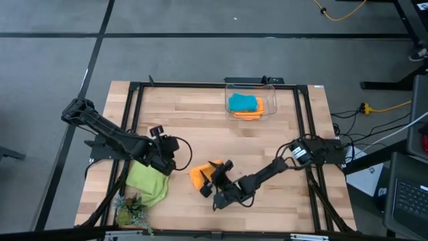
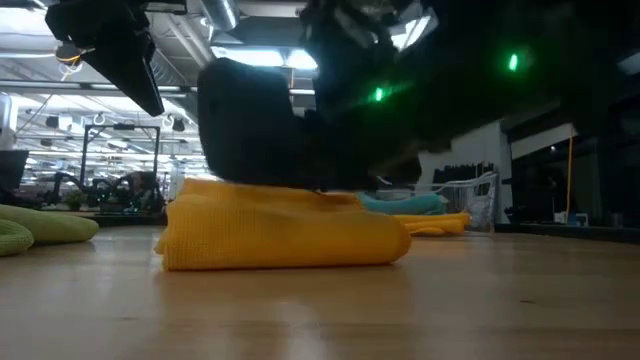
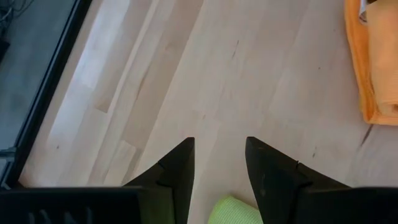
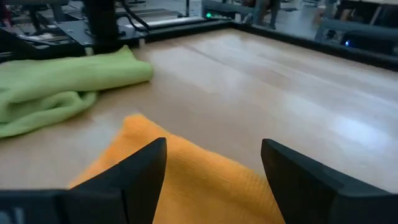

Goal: Fold microfiber towels
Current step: Fold the orange microfiber towel, then stack the folded orange microfiber towel on top of the blue microfiber towel in the transparent bin

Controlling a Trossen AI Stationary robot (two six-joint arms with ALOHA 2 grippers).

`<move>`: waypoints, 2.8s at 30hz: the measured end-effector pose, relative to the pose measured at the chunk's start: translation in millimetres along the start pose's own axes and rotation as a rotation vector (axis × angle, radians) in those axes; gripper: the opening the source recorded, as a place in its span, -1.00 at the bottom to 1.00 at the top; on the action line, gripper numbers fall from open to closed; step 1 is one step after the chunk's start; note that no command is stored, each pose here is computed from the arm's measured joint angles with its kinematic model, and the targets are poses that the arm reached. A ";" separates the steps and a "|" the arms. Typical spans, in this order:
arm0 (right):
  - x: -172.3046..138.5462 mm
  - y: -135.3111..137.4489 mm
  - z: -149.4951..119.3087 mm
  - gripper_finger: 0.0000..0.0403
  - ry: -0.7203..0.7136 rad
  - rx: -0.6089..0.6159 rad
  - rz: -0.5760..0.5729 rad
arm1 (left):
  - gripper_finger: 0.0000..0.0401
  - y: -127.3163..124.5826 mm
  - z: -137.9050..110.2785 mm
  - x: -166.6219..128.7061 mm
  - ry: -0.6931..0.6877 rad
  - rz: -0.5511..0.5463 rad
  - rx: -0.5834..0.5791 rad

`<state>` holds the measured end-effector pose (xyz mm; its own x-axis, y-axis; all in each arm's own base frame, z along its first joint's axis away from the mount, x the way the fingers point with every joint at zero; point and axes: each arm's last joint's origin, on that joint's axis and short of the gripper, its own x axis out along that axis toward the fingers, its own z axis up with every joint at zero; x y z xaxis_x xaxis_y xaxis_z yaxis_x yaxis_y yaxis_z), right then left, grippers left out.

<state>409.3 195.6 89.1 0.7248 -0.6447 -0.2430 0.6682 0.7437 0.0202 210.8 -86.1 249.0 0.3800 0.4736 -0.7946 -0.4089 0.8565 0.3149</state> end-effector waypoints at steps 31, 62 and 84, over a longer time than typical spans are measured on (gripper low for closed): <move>-3.3 -32.1 99.8 0.31 0.429 -0.350 0.627 | -0.33 -3.6 0.8 -1.1 -0.022 -0.022 -0.010; -14.5 -21.7 33.4 0.31 0.460 -0.732 0.513 | -0.33 -12.2 5.5 1.7 -0.067 -0.103 -0.063; -0.7 -110.8 120.9 0.31 0.672 -0.520 0.069 | -0.33 -88.2 7.0 50.8 -0.206 -0.727 -0.062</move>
<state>355.0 92.2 204.3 0.3976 -0.4752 -0.7849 0.3448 0.8701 -0.3522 272.0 -136.2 184.5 0.7164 -0.1719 -0.6762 -0.0400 0.9574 -0.2858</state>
